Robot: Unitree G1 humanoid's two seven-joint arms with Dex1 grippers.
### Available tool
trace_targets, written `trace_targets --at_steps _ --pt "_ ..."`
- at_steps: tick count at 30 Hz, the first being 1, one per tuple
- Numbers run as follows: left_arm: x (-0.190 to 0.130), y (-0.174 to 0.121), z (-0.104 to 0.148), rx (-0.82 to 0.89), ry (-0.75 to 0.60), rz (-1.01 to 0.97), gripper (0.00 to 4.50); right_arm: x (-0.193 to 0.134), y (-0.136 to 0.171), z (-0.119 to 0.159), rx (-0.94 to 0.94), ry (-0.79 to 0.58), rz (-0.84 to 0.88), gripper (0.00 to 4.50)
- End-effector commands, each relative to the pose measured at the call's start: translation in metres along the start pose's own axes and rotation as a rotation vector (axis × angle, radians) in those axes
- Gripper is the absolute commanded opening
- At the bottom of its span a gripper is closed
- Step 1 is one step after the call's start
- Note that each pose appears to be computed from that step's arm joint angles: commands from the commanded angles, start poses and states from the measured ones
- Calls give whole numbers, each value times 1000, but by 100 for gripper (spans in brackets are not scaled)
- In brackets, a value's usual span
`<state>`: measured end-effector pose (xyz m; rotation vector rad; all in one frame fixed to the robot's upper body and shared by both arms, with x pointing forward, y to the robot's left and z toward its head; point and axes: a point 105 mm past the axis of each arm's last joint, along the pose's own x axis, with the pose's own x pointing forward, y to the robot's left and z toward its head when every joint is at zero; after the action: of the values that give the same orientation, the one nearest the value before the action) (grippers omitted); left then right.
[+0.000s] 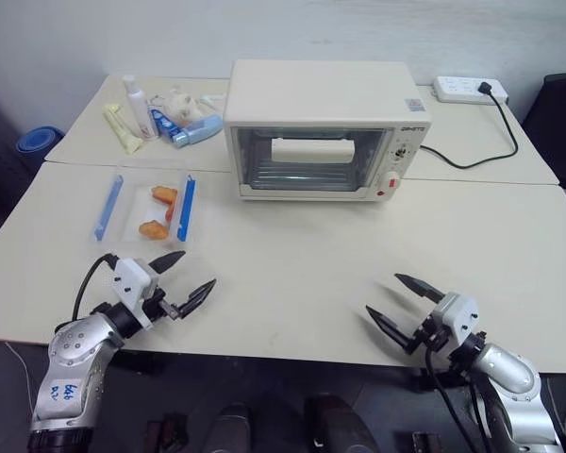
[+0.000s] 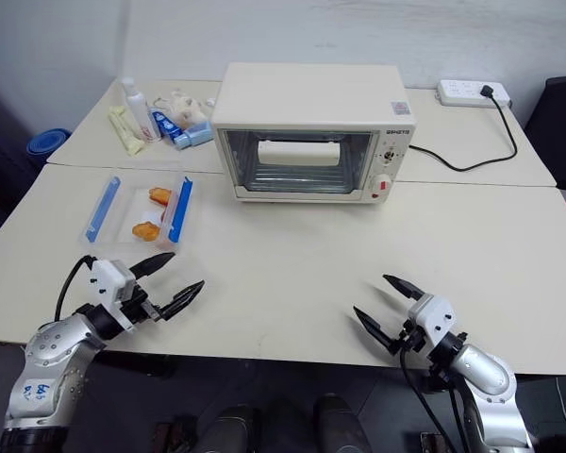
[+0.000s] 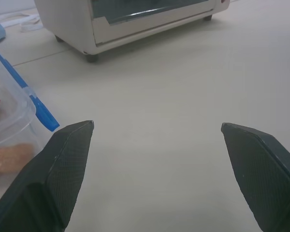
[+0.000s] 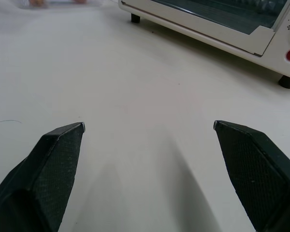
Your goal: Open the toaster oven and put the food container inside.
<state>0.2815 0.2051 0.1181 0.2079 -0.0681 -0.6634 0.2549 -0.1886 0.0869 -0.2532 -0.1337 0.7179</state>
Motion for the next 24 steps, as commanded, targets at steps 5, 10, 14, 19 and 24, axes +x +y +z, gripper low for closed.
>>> trace_targets --at_steps 5,10,14,19,24 --pt "-8 -15 32 -167 -95 -157 450 19 -11 32 -5 -76 72 446" --pt "-11 -8 74 -190 -140 -311 450 54 -34 75 18 -145 119 446" --pt "-2 11 98 -134 -205 -306 450 83 -46 94 5 -127 147 446" --pt "8 12 113 -155 -260 -321 450 113 -69 115 36 -159 93 446" --pt "10 2 104 -204 -246 -322 450 133 -74 134 31 -224 106 446"
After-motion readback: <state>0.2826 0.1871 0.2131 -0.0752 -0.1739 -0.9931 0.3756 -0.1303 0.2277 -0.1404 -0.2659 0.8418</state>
